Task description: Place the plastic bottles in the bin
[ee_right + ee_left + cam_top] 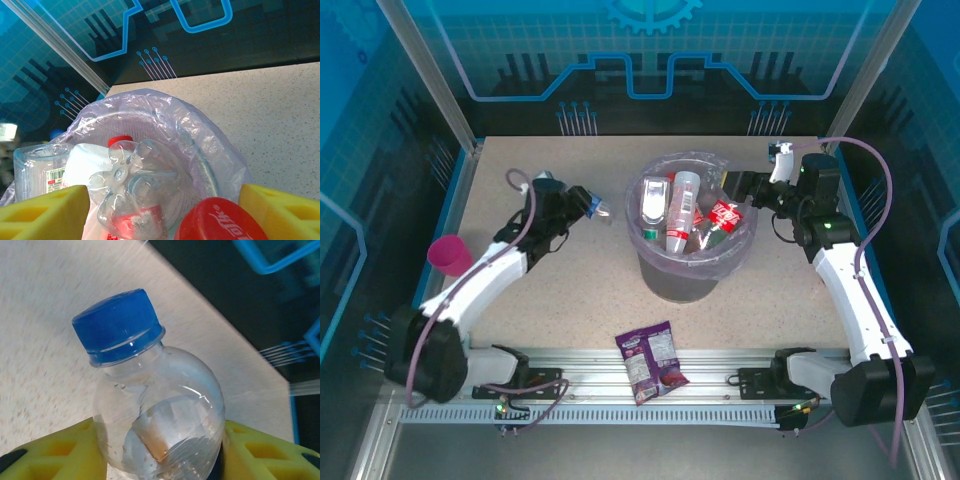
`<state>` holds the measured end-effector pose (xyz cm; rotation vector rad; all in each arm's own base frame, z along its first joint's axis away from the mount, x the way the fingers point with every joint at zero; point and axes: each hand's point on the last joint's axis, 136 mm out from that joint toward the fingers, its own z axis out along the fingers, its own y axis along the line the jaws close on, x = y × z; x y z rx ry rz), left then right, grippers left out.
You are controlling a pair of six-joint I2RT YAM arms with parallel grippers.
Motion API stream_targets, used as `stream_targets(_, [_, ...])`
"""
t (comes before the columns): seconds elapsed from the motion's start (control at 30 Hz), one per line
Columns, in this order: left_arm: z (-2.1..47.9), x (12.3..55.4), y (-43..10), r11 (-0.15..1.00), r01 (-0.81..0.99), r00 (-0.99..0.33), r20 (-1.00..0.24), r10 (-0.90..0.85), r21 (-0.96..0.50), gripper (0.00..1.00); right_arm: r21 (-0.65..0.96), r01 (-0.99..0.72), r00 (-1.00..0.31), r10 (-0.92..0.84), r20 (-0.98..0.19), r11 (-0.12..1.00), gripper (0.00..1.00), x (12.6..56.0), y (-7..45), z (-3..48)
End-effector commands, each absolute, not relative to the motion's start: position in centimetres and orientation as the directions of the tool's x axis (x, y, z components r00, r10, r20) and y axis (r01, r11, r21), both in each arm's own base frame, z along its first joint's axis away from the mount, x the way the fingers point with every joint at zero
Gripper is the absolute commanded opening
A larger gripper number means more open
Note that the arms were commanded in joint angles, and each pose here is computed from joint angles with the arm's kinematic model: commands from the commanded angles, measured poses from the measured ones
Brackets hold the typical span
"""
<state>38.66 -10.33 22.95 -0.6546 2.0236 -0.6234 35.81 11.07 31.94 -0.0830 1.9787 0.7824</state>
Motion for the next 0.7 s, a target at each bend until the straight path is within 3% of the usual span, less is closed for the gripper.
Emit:
stream_targets(0.0, [31.7,37.3,-10.3,0.841,0.008,-0.385,-0.778,-0.497,-0.541,0.40,0.479,-0.394,-0.489,0.262,-0.832,0.784,0.79,35.5,11.3,33.7])
stream_targets(0.17, [39.7,34.1,-14.2,0.828,0.288,-0.371,-0.853,-0.367,-0.482,0.39,0.483,-0.388,-0.485,0.272,-0.831,0.785,0.79,35.3,11.2,33.8])
stream_targets(0.33, [43.7,32.3,-20.1,0.764,0.513,-0.356,-0.907,-0.225,-0.391,0.38,0.483,-0.384,-0.486,0.273,-0.830,0.787,0.79,35.1,11.3,33.8])
stream_targets(0.47, [44.2,31.9,-25.3,0.668,0.652,-0.397,-0.912,-0.100,-0.357,0.36,0.480,-0.383,-0.485,0.270,-0.832,0.789,0.79,35.0,11.3,33.9])
stream_targets(0.67, [41.2,32.2,-30.8,0.593,0.716,-0.506,-0.859,0.080,-0.367,0.37,0.478,-0.379,-0.493,0.265,-0.829,0.792,0.79,34.9,11.4,33.5])
